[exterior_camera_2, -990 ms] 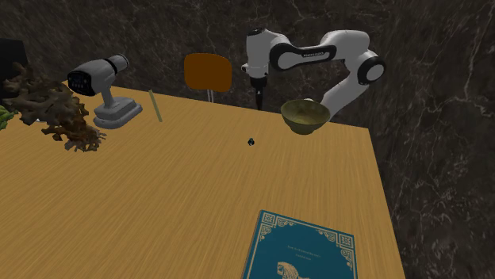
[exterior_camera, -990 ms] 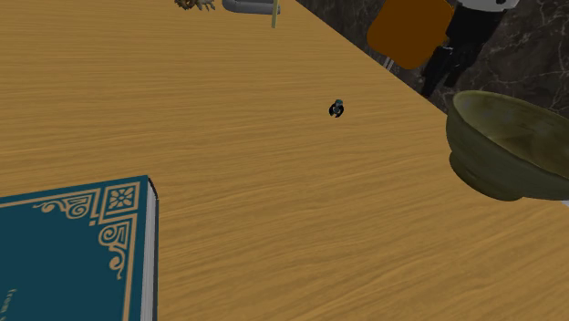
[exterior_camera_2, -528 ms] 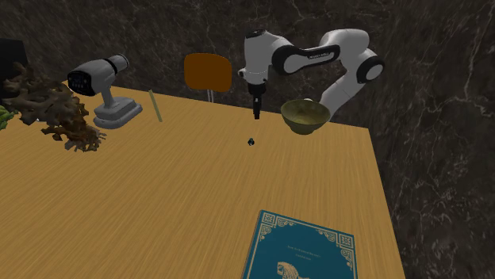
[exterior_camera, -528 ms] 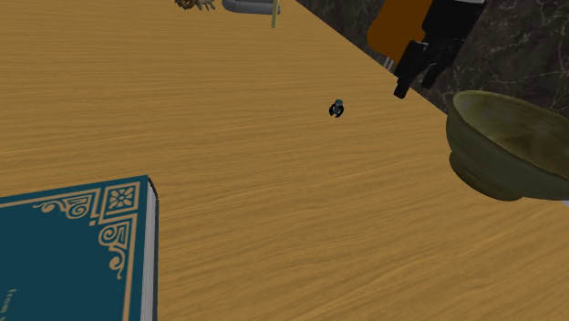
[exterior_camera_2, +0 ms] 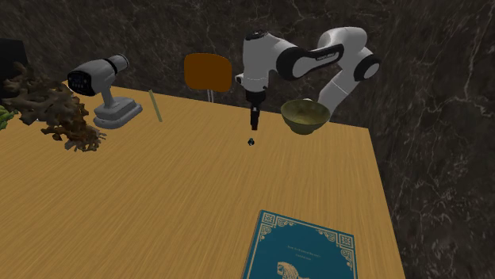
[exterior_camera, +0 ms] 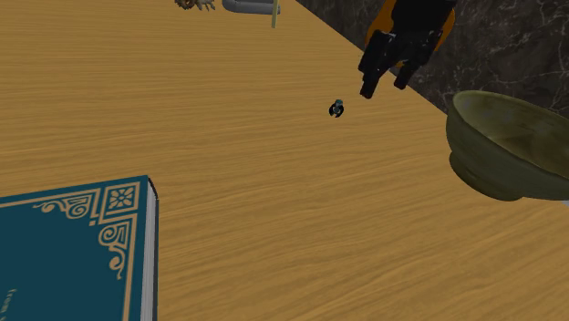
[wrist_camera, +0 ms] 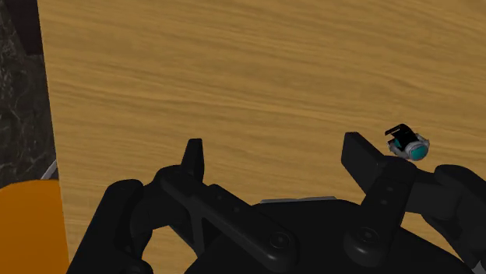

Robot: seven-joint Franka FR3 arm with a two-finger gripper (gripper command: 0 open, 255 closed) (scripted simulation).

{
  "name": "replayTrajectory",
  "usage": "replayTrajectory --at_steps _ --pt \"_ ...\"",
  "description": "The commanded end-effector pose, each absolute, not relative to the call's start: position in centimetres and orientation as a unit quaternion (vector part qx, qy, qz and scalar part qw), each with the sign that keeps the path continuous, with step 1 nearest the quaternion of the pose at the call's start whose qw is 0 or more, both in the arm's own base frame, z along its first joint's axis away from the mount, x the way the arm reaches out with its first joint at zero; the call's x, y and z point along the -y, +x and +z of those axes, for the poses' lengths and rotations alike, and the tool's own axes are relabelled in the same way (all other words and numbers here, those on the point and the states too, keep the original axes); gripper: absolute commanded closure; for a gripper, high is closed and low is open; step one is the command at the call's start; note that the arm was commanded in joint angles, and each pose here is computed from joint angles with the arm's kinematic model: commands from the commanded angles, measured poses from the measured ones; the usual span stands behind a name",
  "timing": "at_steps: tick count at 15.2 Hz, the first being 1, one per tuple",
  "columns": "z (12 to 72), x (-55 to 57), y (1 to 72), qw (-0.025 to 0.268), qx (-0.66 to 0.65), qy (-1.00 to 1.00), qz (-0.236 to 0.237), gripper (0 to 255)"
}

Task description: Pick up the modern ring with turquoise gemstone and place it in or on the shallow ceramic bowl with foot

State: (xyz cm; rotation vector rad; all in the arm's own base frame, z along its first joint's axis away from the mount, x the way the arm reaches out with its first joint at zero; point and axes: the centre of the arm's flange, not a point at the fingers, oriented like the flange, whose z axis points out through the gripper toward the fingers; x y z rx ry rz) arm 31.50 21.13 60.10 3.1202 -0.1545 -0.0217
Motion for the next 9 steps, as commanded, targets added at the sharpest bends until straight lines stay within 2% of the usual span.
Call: replayTrajectory --at_steps 1,9 --pt "60.5 -23.8 31.9 0.004 0.052 0.999 -0.003 0" --pt "60.7 -30.2 32.8 -0.007 0.056 0.998 0.009 0"
